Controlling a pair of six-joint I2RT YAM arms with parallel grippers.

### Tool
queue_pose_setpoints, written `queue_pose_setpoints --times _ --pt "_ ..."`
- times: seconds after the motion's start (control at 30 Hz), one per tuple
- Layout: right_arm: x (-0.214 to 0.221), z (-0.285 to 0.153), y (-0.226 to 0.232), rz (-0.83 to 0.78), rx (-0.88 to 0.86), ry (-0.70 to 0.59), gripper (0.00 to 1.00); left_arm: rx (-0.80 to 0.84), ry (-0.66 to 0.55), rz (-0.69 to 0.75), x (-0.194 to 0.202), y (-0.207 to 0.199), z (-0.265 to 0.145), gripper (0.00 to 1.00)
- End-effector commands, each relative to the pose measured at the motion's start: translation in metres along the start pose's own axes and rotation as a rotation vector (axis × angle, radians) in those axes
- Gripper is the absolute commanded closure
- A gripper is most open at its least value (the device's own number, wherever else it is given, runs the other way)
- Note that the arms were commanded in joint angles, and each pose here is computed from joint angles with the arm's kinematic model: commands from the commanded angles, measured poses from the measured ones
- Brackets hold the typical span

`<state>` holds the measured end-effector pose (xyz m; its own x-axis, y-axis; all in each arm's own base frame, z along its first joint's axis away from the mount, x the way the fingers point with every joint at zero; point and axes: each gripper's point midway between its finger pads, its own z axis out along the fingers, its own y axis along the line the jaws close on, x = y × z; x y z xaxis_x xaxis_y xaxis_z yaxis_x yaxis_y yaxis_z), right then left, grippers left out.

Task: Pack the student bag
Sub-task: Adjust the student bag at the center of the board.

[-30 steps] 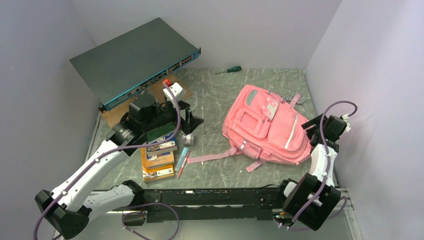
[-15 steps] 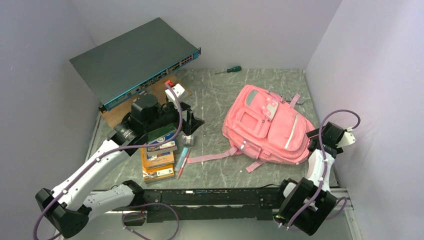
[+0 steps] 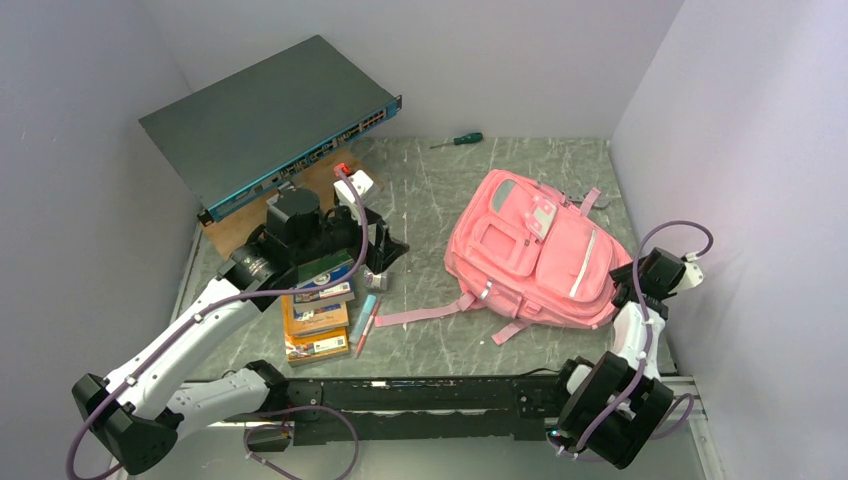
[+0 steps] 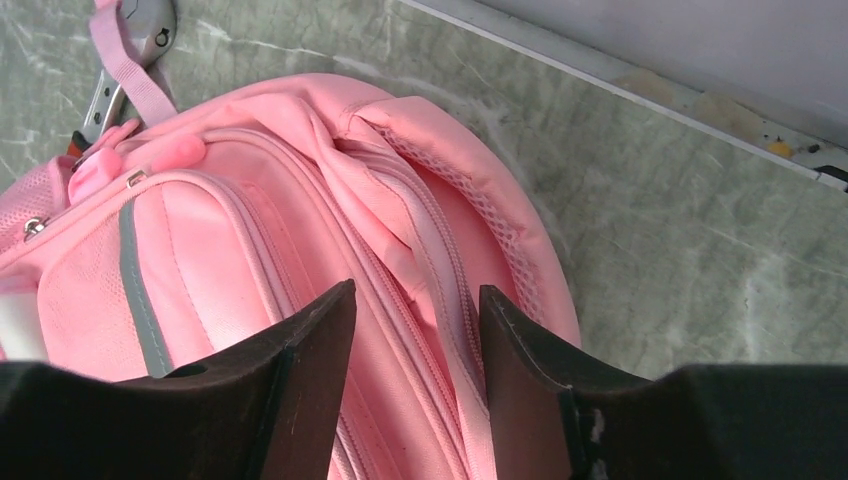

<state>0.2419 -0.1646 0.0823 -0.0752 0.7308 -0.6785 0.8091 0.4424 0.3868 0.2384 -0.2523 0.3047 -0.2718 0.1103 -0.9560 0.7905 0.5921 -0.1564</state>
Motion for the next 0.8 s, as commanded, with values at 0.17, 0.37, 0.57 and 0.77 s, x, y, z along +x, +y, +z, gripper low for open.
queue_pose_setpoints --times 0.17,0.37,0.57,0.77 --pt "0.02 0.018 0.013 -0.023 -0.086 0.094 0.43 0.0 -0.061 0.041 -0.025 -0.004 -0.007 0.01" --pt "0.029 0.016 0.032 -0.057 -0.21 0.111 0.77 0.001 -0.059 0.04 -0.024 -0.005 -0.006 0.01" --pt "-0.01 -0.027 0.084 -0.135 -0.364 -0.033 1.0 0.018 -0.037 0.024 -0.019 -0.006 0.0 0.01" --pt "-0.039 -0.09 0.153 -0.212 -0.616 -0.103 1.0 0.022 -0.012 0.013 -0.013 -0.005 0.007 0.01"
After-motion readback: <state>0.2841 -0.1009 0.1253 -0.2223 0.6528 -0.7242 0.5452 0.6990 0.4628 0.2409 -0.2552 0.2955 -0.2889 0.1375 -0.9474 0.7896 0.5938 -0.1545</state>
